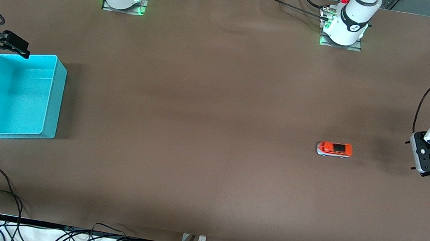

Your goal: Wind up bus and store in blue box

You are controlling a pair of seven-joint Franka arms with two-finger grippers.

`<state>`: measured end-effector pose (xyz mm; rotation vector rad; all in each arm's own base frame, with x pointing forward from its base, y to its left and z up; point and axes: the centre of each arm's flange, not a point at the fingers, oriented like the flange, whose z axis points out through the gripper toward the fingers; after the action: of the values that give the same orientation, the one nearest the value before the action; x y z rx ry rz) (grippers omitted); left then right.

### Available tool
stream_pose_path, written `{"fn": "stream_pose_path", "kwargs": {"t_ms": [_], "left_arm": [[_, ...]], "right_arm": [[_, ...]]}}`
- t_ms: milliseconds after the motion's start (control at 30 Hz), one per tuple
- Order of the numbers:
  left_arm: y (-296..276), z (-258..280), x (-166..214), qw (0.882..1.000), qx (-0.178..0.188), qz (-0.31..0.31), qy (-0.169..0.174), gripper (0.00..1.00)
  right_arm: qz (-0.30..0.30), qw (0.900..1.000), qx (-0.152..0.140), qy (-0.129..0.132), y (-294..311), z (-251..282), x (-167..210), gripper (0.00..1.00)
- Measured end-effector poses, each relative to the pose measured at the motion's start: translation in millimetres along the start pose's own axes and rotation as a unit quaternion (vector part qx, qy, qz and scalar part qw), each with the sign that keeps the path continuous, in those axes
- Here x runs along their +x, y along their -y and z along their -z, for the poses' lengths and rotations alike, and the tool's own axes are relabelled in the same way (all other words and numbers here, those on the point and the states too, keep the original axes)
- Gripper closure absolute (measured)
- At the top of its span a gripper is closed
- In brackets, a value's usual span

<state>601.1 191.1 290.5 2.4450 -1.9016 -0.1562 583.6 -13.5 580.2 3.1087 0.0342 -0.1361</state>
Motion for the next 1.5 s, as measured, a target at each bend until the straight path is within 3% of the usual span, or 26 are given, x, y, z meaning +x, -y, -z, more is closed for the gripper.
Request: {"fn": "stream_pose_path", "kwargs": {"t_ms": [267,533,733,867,1100,1500], "left_arm": [[-1.6,46.9,42.6,0.990,-0.067,0.126,0.006,0.00],[-9.4,93.8,82.6,0.956,-0.115,0.267,0.034,0.00],[-16.5,120.0,107.9,0.925,-0.128,0.355,0.054,0.00],[-17.8,128.8,112.0,0.911,-0.127,0.388,0.060,0.00],[-20.9,148.3,121.8,0.906,-0.111,0.404,0.058,0.00],[-36.3,182.5,152.0,0.911,-0.072,0.401,0.068,0.00]], "right_arm": [[0.000,1.000,0.000,0.000,0.0,0.0,0.0,0.00],[0.000,1.000,0.000,0.000,0.0,0.0,0.0,0.00],[0.000,1.000,0.000,0.000,0.0,0.0,0.0,0.00],[0.000,1.000,0.000,0.000,0.0,0.0,0.0,0.00],[0.000,1.000,0.000,0.000,0.0,0.0,0.0,0.00],[0.000,1.000,0.000,0.000,-0.1,0.0,0.0,0.00]]}}
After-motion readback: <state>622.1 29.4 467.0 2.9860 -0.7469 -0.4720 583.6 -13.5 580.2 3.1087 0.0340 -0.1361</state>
